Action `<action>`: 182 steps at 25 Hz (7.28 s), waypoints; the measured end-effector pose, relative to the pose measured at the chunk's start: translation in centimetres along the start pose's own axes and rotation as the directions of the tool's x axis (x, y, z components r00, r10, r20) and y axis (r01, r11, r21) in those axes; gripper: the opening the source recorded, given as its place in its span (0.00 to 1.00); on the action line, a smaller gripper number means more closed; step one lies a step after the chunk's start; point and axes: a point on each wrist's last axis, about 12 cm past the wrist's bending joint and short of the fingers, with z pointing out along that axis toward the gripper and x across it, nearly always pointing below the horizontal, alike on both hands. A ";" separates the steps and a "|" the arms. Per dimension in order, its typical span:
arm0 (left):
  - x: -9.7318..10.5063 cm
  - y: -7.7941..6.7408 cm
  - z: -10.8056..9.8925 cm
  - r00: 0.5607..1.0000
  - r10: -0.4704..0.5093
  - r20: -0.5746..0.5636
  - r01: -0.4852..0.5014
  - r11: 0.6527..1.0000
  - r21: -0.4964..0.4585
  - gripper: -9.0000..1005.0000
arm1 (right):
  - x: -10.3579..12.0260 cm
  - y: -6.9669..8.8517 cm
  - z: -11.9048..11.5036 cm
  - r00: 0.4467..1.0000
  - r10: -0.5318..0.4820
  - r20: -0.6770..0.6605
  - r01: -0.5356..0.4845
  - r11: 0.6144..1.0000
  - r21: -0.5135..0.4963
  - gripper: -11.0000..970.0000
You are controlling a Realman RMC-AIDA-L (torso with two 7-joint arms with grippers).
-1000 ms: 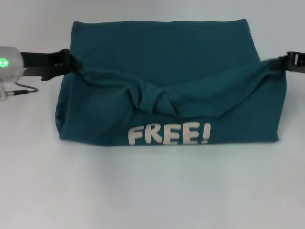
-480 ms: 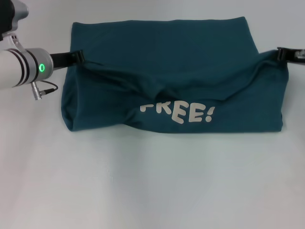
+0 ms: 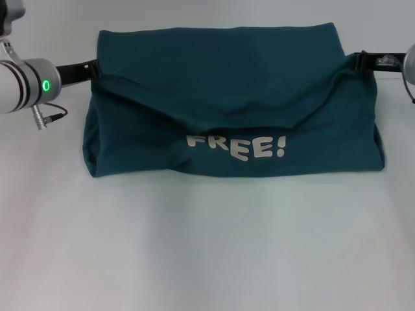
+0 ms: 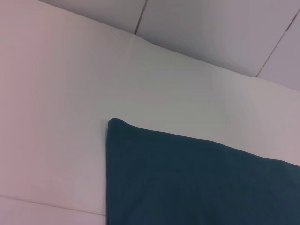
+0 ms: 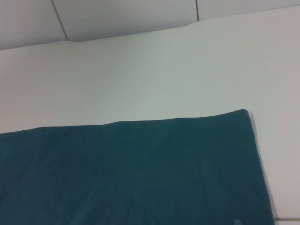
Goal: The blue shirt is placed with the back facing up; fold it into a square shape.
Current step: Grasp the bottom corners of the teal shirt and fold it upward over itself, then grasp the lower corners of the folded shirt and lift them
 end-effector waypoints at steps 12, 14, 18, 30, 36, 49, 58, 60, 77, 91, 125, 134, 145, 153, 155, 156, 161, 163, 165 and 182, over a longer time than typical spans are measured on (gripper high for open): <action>1.1 -1.5 0.6 0.993 0.110 -0.031 -0.109 0.994 0.018 0.02 | 0.8 0.4 0.3 0.999 -0.041 -0.028 0.041 0.999 0.003 0.06; 1.4 -1.6 0.7 0.993 0.110 -0.042 -0.109 0.994 0.020 0.02 | 1.0 0.4 0.4 0.997 -0.065 -0.040 0.065 0.998 0.007 0.06; 1.4 -1.1 0.7 0.998 0.040 -0.050 -0.040 0.999 0.007 0.11 | 1.2 0.0 0.3 0.996 -0.072 -0.059 0.074 0.997 0.027 0.12; 2.7 2.9 -2.8 0.989 -0.145 0.014 0.145 0.989 -0.008 0.62 | 2.0 -3.6 -3.9 0.981 0.159 -0.109 -0.174 0.974 -0.147 0.60; 4.6 4.9 -4.8 0.964 -0.251 -0.091 0.257 0.964 0.068 0.68 | 4.6 -5.0 -7.4 0.948 0.295 -0.120 -0.318 0.890 -0.326 0.78; 7.5 7.3 -7.1 0.962 -0.207 -0.177 0.244 0.943 0.228 0.72 | 7.7 -7.1 -11.1 0.936 0.329 -0.123 -0.347 0.814 -0.466 0.85; 8.6 6.0 -5.2 0.963 -0.165 -0.215 0.211 0.954 0.212 0.72 | 7.7 -7.3 -11.1 0.939 0.325 -0.111 -0.338 0.819 -0.463 0.85; 8.9 6.0 -5.1 0.964 -0.151 -0.218 0.196 0.960 0.201 0.72 | 7.8 -7.4 -11.1 0.938 0.328 -0.112 -0.341 0.819 -0.461 0.85; 10.2 5.3 -4.8 0.965 -0.143 -0.220 0.189 0.960 0.205 0.66 | 9.1 -8.0 -11.6 0.923 0.363 -0.127 -0.380 0.807 -0.452 0.85; 9.4 4.9 -5.6 0.980 -0.060 -0.189 0.108 0.960 0.257 0.10 | 8.7 -8.7 -11.6 0.929 0.297 -0.222 -0.363 0.846 -0.389 0.85; 7.1 4.0 -5.5 0.981 -0.098 -0.166 0.145 0.943 0.298 0.03 | 7.1 -4.4 -4.8 0.937 0.124 -0.327 -0.172 0.977 -0.122 0.85; 7.1 4.0 -5.4 0.981 -0.098 -0.166 0.145 0.943 0.298 0.03 | 7.3 -3.7 -4.3 0.933 0.114 -0.341 -0.166 0.978 -0.128 0.79; 7.3 4.2 -5.5 0.981 -0.103 -0.167 0.149 0.944 0.294 0.03 | 7.1 -4.4 -4.8 0.933 0.125 -0.336 -0.173 0.978 -0.116 0.22; 7.4 4.3 -5.6 0.980 -0.105 -0.169 0.151 0.944 0.293 0.03 | 7.1 -4.7 -5.0 0.930 0.128 -0.346 -0.178 0.977 -0.118 0.09; 7.4 4.3 -5.7 0.979 -0.101 -0.176 0.151 0.942 0.301 0.03 | 6.9 -4.9 -5.3 0.925 0.127 -0.359 -0.183 0.975 -0.127 0.07; 7.4 4.3 -5.8 0.979 -0.097 -0.181 0.150 0.940 0.305 0.03 | 6.8 -5.0 -5.6 0.921 0.126 -0.368 -0.186 0.974 -0.132 0.05; 7.3 5.1 -7.4 0.971 -0.057 -0.232 0.140 0.923 0.359 0.03 | 6.1 -6.6 -8.3 0.891 0.128 -0.435 -0.211 0.966 -0.149 0.06; 7.2 5.7 -8.3 0.967 -0.049 -0.251 0.143 0.917 0.372 0.03 | 6.1 -7.4 -9.4 0.881 0.132 -0.454 -0.220 0.965 -0.145 0.06; 7.1 6.3 -9.3 0.963 -0.050 -0.265 0.151 0.914 0.376 0.03 | 6.2 -8.1 -10.1 0.875 0.144 -0.462 -0.229 0.964 -0.134 0.07; 6.9 6.4 -9.0 0.966 -0.054 -0.255 0.147 0.922 0.359 0.03 | 5.9 -3.8 -4.5 0.916 0.054 -0.398 -0.119 0.983 -0.140 0.31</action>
